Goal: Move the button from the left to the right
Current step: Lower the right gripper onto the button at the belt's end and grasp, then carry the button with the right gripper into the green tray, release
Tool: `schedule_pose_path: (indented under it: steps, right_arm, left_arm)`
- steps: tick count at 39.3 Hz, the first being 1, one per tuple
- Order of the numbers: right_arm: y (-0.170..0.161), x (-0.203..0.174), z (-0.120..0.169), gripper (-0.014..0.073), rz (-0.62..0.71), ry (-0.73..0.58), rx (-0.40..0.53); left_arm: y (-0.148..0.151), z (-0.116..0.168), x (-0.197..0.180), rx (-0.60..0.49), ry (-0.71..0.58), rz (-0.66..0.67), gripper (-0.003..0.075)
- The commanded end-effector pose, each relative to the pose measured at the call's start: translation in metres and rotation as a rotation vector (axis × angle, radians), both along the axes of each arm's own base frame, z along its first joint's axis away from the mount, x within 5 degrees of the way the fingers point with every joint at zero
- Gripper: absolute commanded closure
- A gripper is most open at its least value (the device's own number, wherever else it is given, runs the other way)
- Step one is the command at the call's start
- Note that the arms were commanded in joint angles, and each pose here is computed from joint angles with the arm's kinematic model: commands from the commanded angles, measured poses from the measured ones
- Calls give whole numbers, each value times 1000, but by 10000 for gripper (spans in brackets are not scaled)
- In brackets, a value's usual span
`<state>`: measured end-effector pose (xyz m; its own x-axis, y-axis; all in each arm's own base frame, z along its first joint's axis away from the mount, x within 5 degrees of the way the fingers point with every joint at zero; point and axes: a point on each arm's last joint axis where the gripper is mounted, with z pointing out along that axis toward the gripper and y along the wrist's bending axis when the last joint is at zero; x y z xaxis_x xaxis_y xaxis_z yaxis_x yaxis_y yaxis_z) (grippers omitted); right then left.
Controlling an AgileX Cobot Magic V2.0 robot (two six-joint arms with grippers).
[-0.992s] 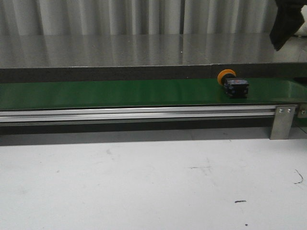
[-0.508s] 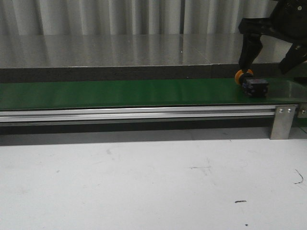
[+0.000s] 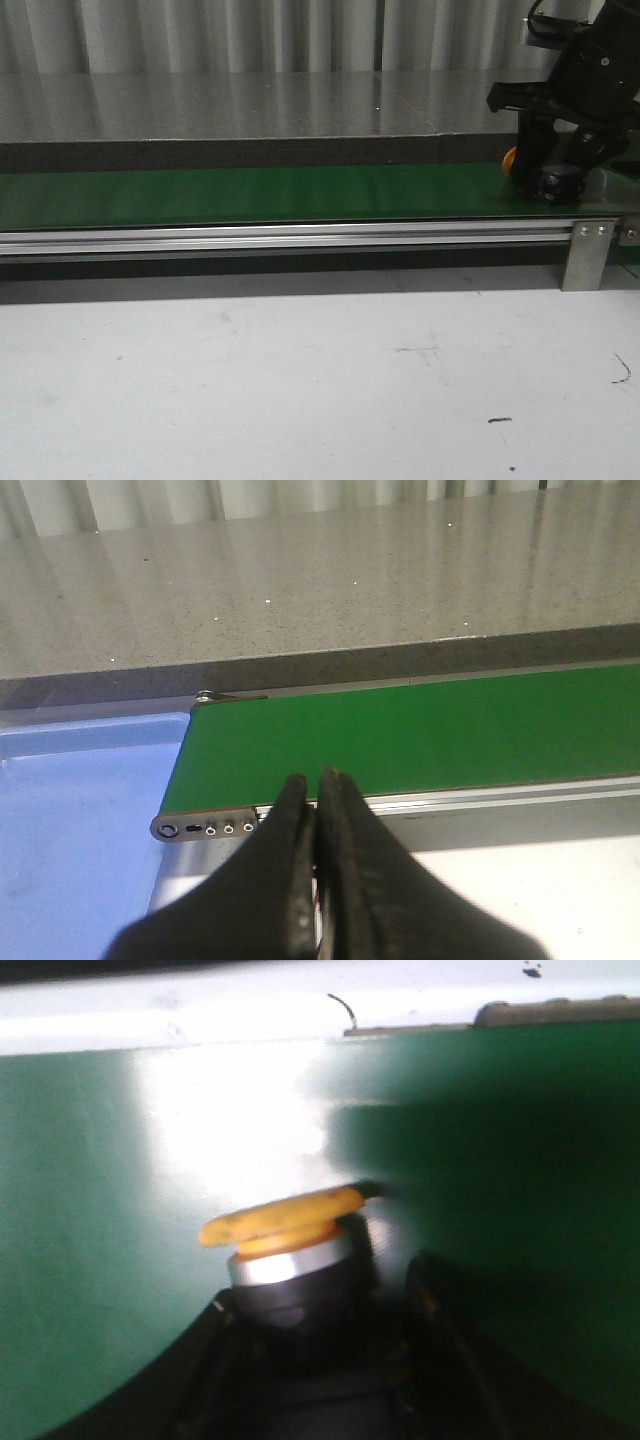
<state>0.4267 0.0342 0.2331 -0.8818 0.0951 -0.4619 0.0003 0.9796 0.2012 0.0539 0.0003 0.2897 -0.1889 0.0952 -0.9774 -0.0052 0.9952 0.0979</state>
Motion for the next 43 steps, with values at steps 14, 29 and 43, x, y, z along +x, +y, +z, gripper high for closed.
schedule_pose_path:
  steps: [14, 29, 43]
  right_arm:
    - [-36, -11, 79, 379, -56, -180, -45]
    - [-157, -26, 75, 379, -338, -172, -108]
    - [-212, -21, 12, 321, -441, -30, -107]
  left_arm:
    - [0, 16, 1, -18, -105, 5, 741]
    - [0, 16, 1, -18, -105, 5, 741]
    - [0, 16, 1, -18, -105, 5, 741]
